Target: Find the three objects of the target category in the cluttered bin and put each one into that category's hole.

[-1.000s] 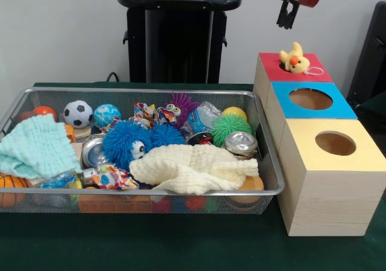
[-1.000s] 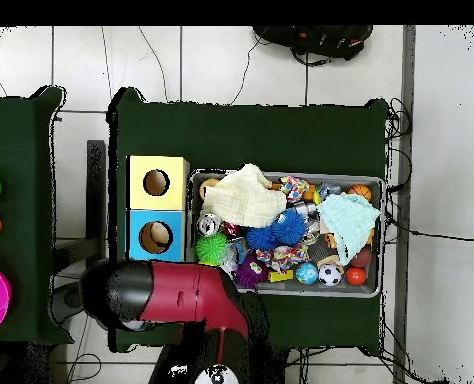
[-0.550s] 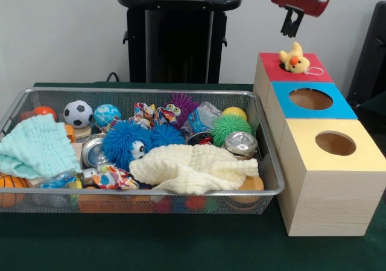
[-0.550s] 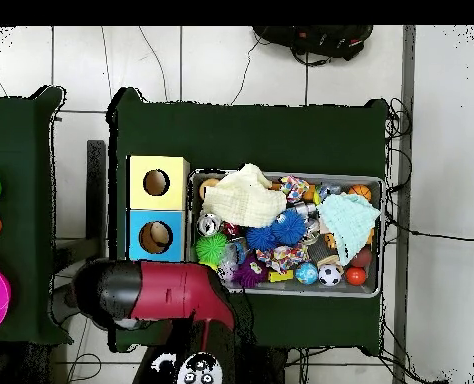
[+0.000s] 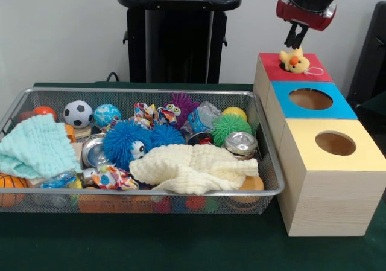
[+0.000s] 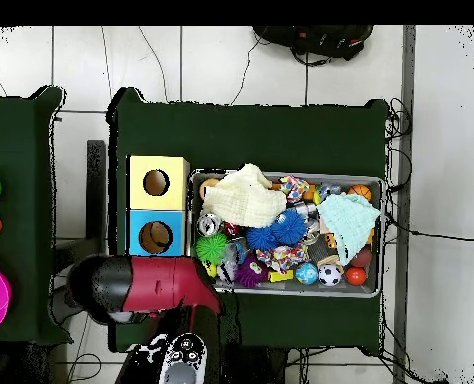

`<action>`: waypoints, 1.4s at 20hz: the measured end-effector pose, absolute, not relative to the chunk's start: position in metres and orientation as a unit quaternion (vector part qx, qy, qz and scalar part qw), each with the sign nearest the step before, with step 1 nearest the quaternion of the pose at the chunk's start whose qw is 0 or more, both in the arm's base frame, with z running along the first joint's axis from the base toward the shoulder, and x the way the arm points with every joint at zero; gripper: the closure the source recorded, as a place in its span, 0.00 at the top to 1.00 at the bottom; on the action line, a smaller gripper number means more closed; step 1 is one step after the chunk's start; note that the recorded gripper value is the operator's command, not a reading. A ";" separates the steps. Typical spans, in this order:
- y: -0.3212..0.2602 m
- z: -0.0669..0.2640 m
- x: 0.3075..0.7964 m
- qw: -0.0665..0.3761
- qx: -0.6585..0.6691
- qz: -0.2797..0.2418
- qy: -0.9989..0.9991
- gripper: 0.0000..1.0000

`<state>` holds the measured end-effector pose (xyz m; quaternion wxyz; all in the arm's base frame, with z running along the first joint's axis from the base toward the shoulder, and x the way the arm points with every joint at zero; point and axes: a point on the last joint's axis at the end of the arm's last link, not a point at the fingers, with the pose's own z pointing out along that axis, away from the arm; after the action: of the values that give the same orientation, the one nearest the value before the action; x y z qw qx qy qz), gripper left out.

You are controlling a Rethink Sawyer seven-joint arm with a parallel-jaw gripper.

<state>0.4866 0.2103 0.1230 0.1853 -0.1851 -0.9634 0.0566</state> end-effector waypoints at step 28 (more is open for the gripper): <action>0.230 0.085 0.512 0.111 -0.166 0.053 -0.978 0.00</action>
<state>0.5120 0.2301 0.0849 0.1112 -0.1662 -0.9784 0.0526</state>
